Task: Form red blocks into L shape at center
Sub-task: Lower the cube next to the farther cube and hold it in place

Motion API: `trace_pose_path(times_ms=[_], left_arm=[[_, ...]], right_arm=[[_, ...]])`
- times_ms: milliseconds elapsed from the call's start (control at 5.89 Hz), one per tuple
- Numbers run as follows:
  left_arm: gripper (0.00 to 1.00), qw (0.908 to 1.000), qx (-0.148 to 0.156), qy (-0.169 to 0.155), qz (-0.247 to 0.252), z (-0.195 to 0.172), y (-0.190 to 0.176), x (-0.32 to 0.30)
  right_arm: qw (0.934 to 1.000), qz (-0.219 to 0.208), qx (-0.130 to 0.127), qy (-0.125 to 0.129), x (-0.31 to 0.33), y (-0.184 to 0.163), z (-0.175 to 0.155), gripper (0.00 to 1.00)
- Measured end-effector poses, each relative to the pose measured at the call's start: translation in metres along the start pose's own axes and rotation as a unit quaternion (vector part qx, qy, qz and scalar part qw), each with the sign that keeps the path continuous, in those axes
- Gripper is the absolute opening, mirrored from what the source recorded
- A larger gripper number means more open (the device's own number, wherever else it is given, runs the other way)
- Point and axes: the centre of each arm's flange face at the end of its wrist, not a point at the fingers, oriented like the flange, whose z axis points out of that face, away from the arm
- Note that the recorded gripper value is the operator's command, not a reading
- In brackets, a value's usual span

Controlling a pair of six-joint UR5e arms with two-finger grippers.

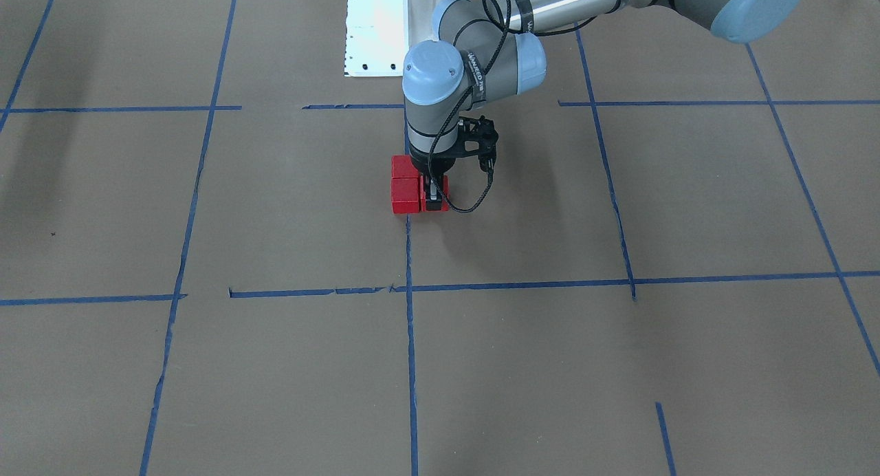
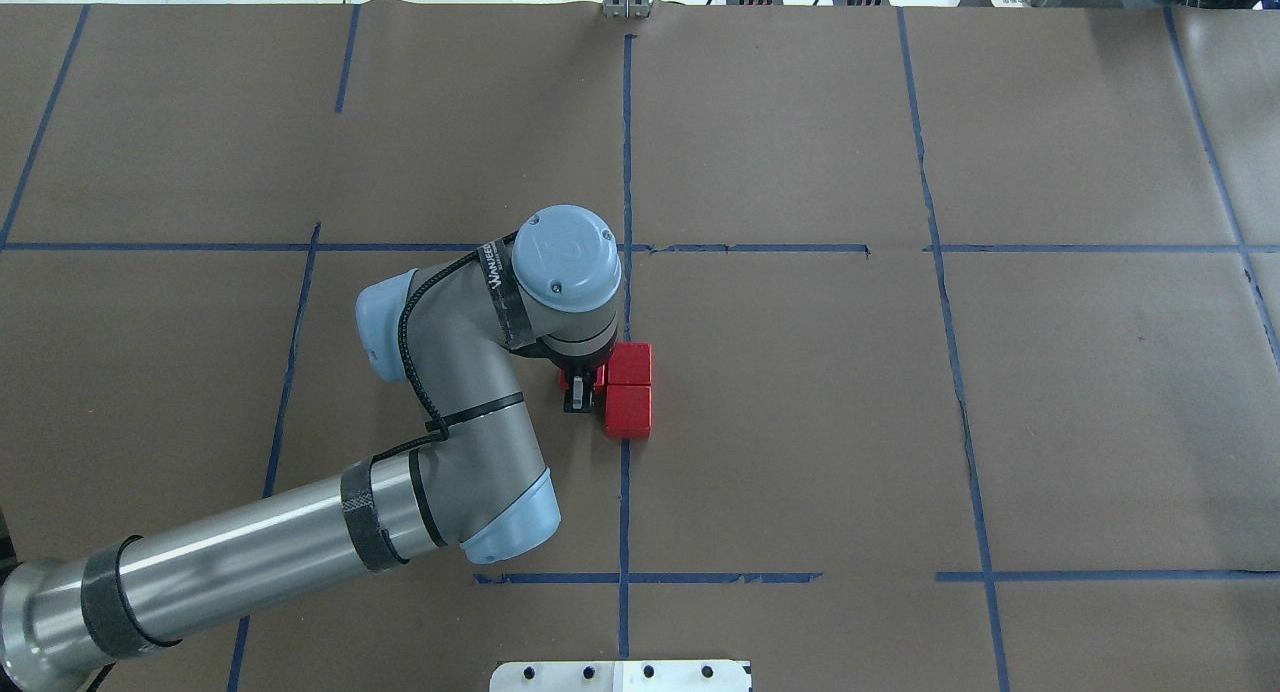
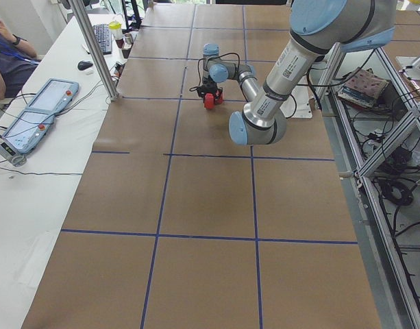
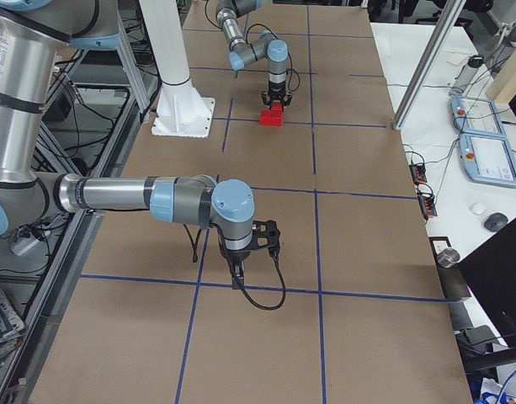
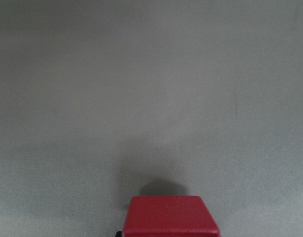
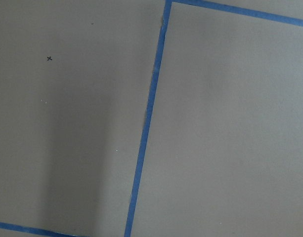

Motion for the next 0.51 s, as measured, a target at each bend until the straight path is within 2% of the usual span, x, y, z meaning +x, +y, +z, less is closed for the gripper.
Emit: trace_pose_path(times_ms=[509], left_arm=[[0.34,1.0,-0.002,0.0,0.003,0.0014,0.0007,-0.0002]], right_arm=[[1.0,0.0,0.0,0.0,-0.0003,-0.0001,-0.0003,1.0]])
